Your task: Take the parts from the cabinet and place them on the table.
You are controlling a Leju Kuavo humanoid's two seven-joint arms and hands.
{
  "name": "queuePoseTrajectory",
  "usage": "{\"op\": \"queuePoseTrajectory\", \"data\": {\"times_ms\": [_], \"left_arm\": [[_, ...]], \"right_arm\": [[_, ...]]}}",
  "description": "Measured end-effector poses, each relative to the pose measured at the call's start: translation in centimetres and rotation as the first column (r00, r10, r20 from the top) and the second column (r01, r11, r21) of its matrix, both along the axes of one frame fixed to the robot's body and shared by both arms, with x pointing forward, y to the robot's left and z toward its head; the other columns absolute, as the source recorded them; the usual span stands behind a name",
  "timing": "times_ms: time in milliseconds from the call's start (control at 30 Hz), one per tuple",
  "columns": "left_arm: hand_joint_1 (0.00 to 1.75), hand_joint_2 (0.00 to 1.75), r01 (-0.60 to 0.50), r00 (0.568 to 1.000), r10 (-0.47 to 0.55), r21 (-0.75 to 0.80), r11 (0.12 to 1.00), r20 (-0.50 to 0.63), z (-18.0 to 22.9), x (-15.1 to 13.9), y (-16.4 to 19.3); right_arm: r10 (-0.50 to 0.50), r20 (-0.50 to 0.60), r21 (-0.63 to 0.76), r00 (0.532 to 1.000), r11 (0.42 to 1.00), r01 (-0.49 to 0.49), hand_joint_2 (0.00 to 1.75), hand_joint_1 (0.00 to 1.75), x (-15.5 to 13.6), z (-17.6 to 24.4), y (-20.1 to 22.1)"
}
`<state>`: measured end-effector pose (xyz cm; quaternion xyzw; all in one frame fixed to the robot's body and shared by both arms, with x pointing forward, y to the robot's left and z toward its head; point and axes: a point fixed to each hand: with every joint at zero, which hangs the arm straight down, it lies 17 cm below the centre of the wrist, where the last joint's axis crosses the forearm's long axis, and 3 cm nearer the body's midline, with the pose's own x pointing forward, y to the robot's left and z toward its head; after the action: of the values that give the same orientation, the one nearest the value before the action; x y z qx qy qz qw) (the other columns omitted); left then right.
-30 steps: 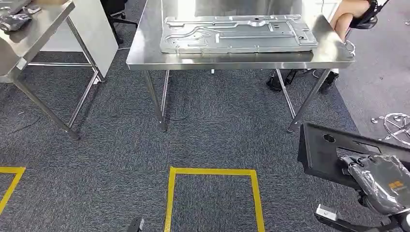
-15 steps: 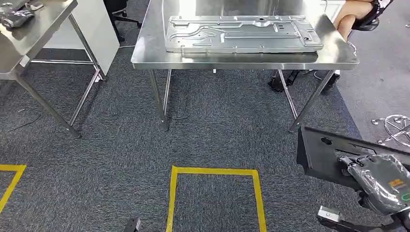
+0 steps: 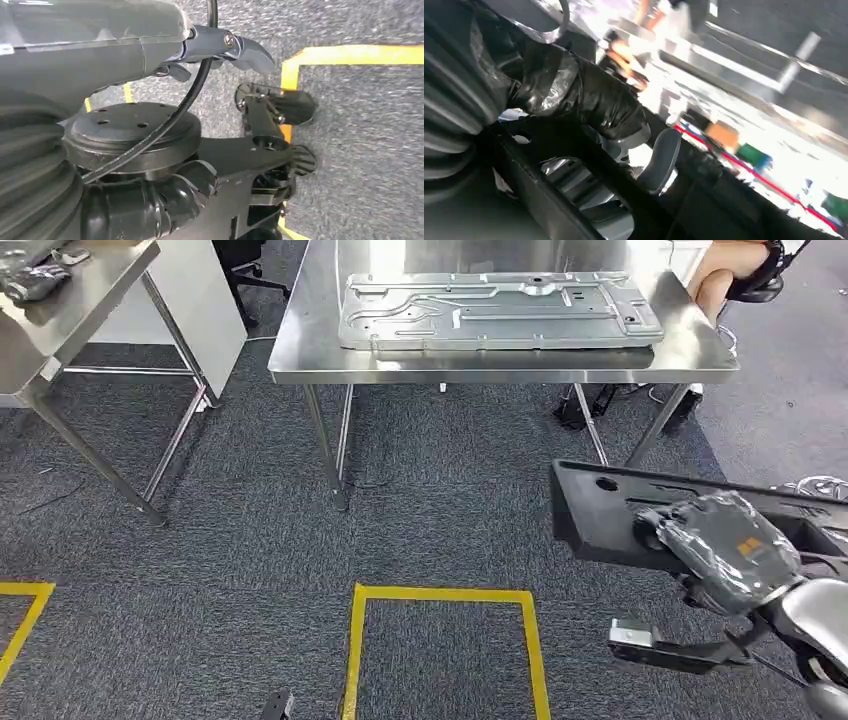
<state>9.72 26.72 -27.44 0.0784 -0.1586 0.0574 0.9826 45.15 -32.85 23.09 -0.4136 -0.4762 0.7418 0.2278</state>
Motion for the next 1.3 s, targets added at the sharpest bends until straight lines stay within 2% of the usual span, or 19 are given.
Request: {"op": "queuePoseTrajectory", "data": {"times_ms": [233,533,700,1067,1300], "left_arm": [[0.0,1.75,-0.012,1.0,0.012,-0.012,1.0,-0.007,0.0,-0.1,-0.2],[0.0,1.75,-0.031,0.999,0.03,-0.017,0.999,-0.032,-0.2,-0.6,-0.2],[0.0,1.75,-0.039,0.998,0.038,-0.02,0.999,-0.039,-0.2,-0.8,-0.2],[0.0,1.75,-0.047,0.998,0.046,-0.018,0.999,-0.048,-0.4,-1.9,0.0],[0.0,1.75,-0.05,0.998,0.049,-0.018,0.999,-0.039,-0.3,-1.2,0.0]], "right_arm": [[0.16,-0.011,0.042,0.987,0.986,-0.159,1.75,1.75,1.3,0.7,9.5],[0.33,-0.049,0.018,0.943,0.944,-0.33,1.75,1.75,0.0,0.2,18.2],[0.366,-0.069,0.012,0.928,0.93,-0.366,1.75,1.75,-0.4,-0.1,20.1],[0.364,-0.126,-0.011,0.923,0.93,-0.368,1.75,1.75,-0.5,-2.4,20.0],[0.362,-0.129,-0.015,0.923,0.93,-0.367,1.75,1.75,-0.3,-2.4,20.0]]}}
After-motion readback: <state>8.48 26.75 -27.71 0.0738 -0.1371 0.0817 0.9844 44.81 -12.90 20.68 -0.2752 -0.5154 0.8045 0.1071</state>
